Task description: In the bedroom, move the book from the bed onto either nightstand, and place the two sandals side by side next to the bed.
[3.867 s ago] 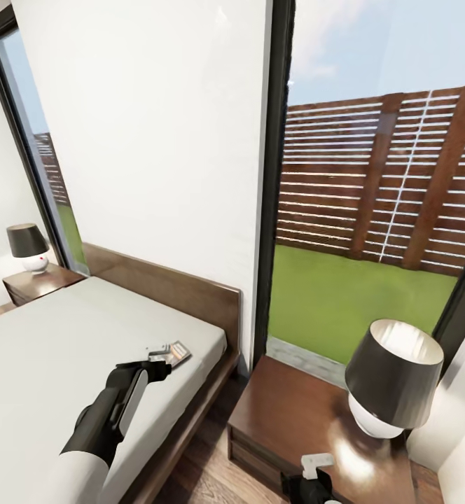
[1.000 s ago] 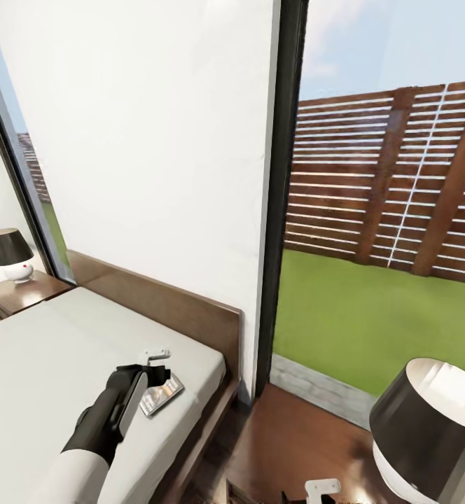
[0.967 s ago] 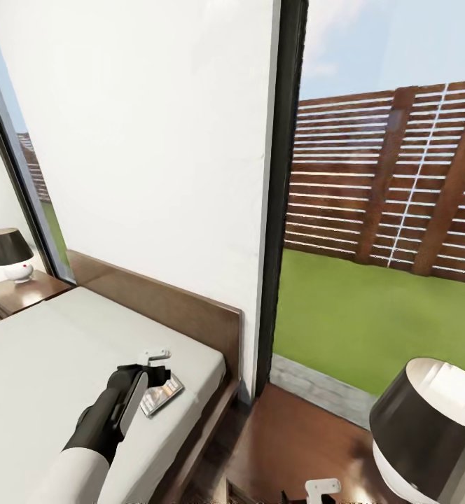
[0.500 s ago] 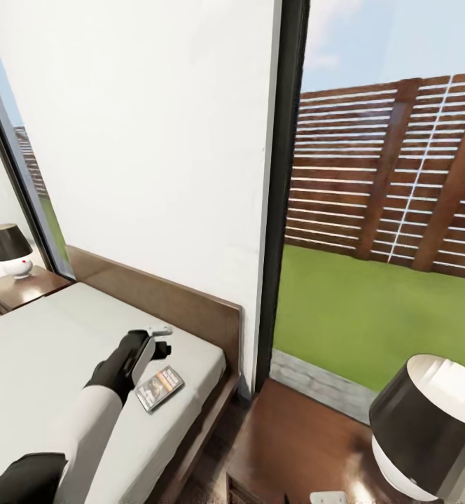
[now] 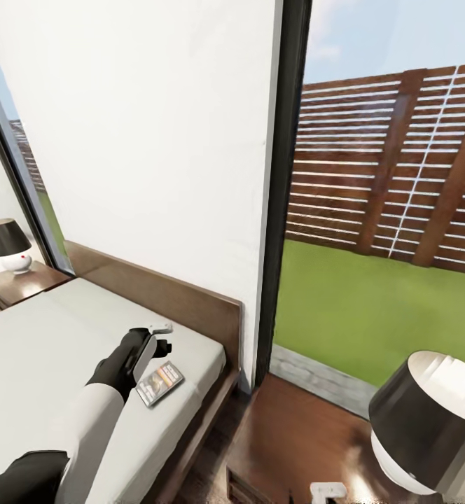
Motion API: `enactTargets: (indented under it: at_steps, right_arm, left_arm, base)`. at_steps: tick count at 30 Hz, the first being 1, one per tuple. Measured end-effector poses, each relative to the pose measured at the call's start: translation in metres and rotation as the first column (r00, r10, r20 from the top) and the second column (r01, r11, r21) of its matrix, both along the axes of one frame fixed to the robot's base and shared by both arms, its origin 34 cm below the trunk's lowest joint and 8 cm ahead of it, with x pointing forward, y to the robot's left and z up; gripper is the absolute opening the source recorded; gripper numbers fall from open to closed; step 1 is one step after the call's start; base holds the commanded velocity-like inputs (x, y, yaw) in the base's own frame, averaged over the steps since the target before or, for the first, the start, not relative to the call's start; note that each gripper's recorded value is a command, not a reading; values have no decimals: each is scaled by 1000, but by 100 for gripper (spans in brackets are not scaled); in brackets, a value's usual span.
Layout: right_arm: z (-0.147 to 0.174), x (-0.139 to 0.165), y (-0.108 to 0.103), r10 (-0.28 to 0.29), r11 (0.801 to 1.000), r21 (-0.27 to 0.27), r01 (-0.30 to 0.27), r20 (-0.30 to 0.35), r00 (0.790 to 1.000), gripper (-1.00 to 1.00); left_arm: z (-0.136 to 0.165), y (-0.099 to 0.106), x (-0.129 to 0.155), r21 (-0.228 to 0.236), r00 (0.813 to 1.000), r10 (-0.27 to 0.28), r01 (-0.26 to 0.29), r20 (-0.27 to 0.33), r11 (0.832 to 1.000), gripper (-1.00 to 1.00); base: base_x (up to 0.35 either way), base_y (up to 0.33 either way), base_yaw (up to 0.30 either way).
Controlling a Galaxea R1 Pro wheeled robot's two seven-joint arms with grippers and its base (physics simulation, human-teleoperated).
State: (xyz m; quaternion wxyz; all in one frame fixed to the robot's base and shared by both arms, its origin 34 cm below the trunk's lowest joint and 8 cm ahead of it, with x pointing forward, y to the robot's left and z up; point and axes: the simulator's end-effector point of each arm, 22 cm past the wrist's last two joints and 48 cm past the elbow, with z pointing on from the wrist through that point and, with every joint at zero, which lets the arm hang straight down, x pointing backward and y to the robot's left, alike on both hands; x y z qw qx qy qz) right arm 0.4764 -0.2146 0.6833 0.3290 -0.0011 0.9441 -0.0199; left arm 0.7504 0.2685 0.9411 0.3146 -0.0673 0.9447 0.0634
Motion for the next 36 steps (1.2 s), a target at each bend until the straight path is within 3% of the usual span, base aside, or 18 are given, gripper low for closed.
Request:
enactTargets:
  at_steps: [3, 4, 5, 8, 10, 12, 16, 24, 36]
  right_arm:
    - [19, 38, -3, -8, 1000, -12, 8, 23, 1000, 100]
    - [39, 68, -4, -12, 1000, -16, 13, 46, 999, 100]
    - [77, 109, -5, -19, 1000, -16, 21, 114, 993, 100]
    - [160, 165, -9, -33, 999, -9, 37, 251, 967, 100]
    - [195, 176, -11, -42, 999, -3, 45, 310, 950, 100]
    - [227, 173, -15, -53, 998, 0, 57, 365, 929, 100]
    - [249, 151, -22, -73, 997, 5, 78, 418, 905, 100]
    - [255, 104, -28, -96, 995, 21, 100, 516, 851, 100]
    - [254, 89, -30, -94, 995, 14, 102, 534, 840, 100]
  left_arm:
    - [-3, 0, 0, -1, 1000, 0, 0, -5, 1000, 100]
    - [-4, 0, 0, -1, 1000, 0, 0, -7, 1000, 100]
    - [-5, 0, 0, -1, 1000, 0, 0, -8, 1000, 100]
    - [-8, 0, -1, 0, 1000, 0, 0, -12, 1000, 100]
    - [-10, 0, -1, 0, 1000, 0, 0, -15, 1000, 100]
    - [-12, 0, -1, 0, 1000, 0, 0, -18, 1000, 100]
    - [-16, -1, -2, -2, 1000, -1, 1, -25, 1000, 100]
    - [-24, -1, -2, -2, 999, 0, 0, -38, 1000, 100]
    - [-35, -1, -4, -2, 998, -1, 1, -56, 1000, 100]
  base:
    - [0, 0, 0]
    - [0, 0, 0]
    - [0, 0, 0]
    - [0, 0, 0]
    - [0, 0, 0]
    - [0, 0, 0]
    - [0, 0, 0]
    - [0, 0, 0]
    - [0, 0, 0]
